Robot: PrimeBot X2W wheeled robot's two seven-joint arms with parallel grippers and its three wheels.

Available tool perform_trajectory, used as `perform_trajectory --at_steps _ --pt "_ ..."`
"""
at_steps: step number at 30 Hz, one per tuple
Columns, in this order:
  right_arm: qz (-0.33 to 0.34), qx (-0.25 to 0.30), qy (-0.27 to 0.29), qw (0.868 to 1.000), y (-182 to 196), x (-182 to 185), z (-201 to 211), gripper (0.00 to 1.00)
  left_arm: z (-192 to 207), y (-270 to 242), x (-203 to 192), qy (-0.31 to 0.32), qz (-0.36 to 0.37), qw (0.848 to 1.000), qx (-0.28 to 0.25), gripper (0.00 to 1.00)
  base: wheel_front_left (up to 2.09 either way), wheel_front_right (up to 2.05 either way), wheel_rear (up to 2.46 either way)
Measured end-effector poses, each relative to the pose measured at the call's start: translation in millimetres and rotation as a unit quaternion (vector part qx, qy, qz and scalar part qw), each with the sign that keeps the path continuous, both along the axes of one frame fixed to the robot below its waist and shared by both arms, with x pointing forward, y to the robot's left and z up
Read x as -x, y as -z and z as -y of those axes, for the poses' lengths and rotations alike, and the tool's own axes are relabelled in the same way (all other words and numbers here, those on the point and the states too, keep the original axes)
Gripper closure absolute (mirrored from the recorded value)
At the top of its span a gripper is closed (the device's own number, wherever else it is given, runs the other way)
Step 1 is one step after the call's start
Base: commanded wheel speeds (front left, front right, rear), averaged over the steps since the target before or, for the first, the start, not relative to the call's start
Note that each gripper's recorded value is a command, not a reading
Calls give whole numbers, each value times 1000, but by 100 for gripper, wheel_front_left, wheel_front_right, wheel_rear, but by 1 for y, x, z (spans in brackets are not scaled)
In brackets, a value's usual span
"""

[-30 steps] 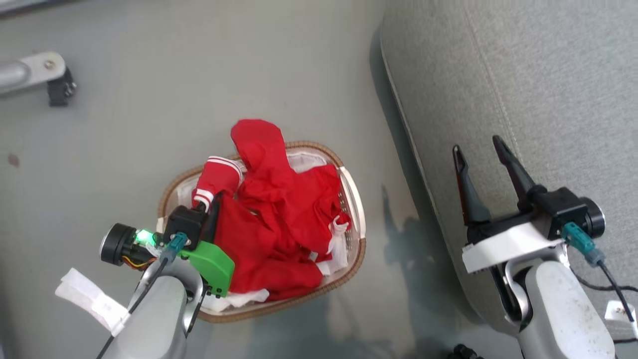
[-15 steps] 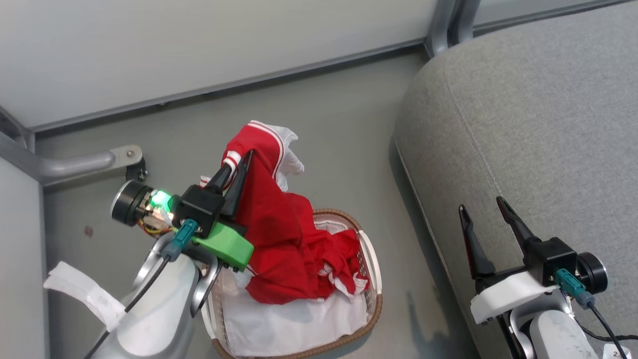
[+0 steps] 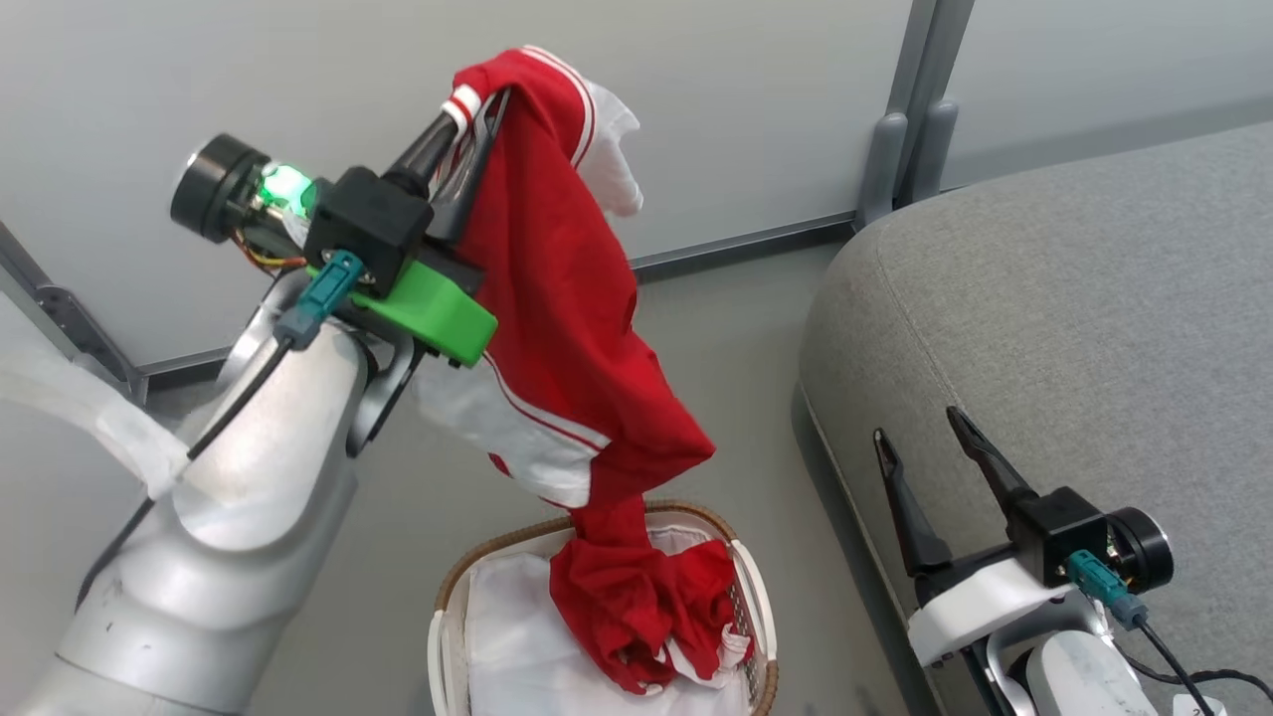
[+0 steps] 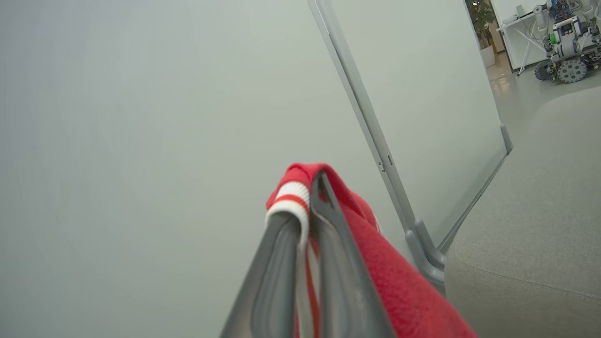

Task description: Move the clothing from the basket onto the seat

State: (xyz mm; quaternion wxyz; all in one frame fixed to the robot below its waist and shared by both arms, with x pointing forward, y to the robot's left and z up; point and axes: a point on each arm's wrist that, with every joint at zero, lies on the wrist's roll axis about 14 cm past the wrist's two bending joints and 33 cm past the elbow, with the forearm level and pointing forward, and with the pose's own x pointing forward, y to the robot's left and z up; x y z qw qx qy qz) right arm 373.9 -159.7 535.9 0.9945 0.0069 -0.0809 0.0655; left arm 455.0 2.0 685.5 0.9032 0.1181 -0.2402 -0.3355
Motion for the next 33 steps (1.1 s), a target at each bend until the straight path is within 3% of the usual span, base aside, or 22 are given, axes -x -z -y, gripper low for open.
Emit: perform_trajectory --at_steps 10,20,33 --pt "28 16 -74 997 -18 3 -49 0 18 -39 5 20 40 999 -18 100 0 0 0" --pt "52 79 -182 979 -34 -11 -119 0 38 -51 20 47 50 997 -26 100 0 0 0" --pt "67 120 -221 966 -53 -38 -148 0 61 -68 51 93 72 993 -28 100 0 0 0"
